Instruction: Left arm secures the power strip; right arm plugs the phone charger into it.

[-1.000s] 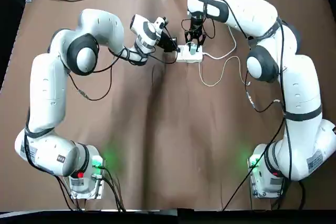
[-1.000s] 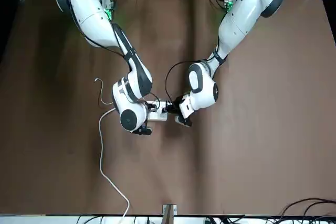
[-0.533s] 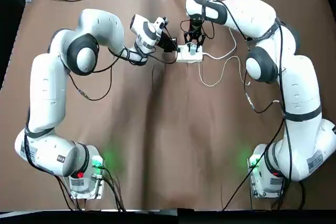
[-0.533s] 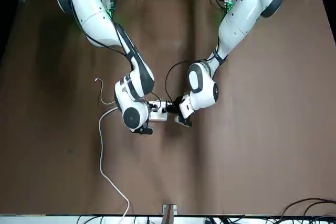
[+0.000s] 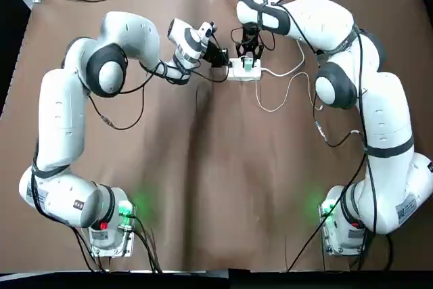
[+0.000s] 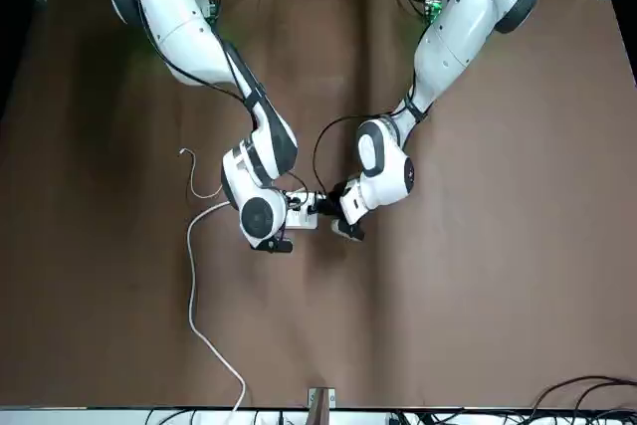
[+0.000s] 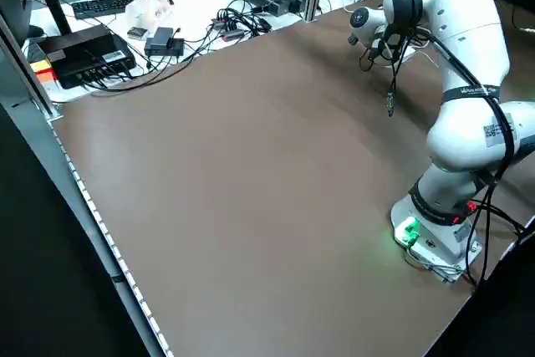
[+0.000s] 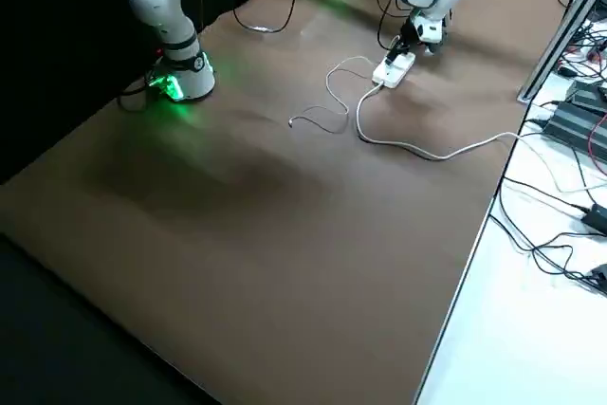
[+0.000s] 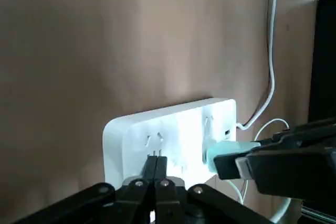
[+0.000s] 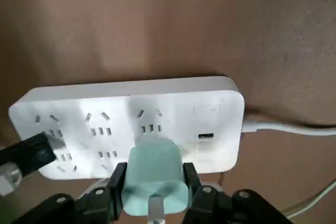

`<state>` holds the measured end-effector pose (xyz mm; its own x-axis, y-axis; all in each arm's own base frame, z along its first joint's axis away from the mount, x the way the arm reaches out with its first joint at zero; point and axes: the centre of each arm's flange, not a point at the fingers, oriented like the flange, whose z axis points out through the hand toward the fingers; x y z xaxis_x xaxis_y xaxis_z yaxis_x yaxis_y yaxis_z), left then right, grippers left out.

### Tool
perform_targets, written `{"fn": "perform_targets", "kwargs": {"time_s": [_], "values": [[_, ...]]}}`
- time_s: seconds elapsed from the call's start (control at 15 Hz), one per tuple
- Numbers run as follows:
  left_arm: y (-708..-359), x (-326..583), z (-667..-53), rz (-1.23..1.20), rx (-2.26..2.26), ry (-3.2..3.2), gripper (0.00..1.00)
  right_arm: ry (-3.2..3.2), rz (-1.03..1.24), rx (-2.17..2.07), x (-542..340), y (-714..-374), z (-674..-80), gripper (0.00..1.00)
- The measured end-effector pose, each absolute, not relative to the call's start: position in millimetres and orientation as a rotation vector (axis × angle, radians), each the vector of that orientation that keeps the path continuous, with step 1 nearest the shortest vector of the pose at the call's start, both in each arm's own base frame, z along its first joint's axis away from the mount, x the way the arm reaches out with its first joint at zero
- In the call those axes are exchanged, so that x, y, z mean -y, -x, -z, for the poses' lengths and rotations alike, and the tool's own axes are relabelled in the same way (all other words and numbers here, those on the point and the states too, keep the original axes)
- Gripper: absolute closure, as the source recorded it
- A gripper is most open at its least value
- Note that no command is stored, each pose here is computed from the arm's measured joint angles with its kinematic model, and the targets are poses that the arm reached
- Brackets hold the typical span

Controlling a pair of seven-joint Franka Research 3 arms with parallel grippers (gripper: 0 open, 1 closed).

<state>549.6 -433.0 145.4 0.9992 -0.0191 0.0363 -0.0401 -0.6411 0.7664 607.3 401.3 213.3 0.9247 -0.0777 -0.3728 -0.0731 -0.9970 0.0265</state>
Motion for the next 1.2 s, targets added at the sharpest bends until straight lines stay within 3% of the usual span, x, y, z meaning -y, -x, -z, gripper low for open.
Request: {"fn": "perform_targets", "kwargs": {"time_s": [1.2], "values": [[-549.7,433.0,-145.3,-0.032,0.04,-2.267,0.99,-3.072,0.493,0.139,-404.8,-596.3,-209.4,0.52]]}}
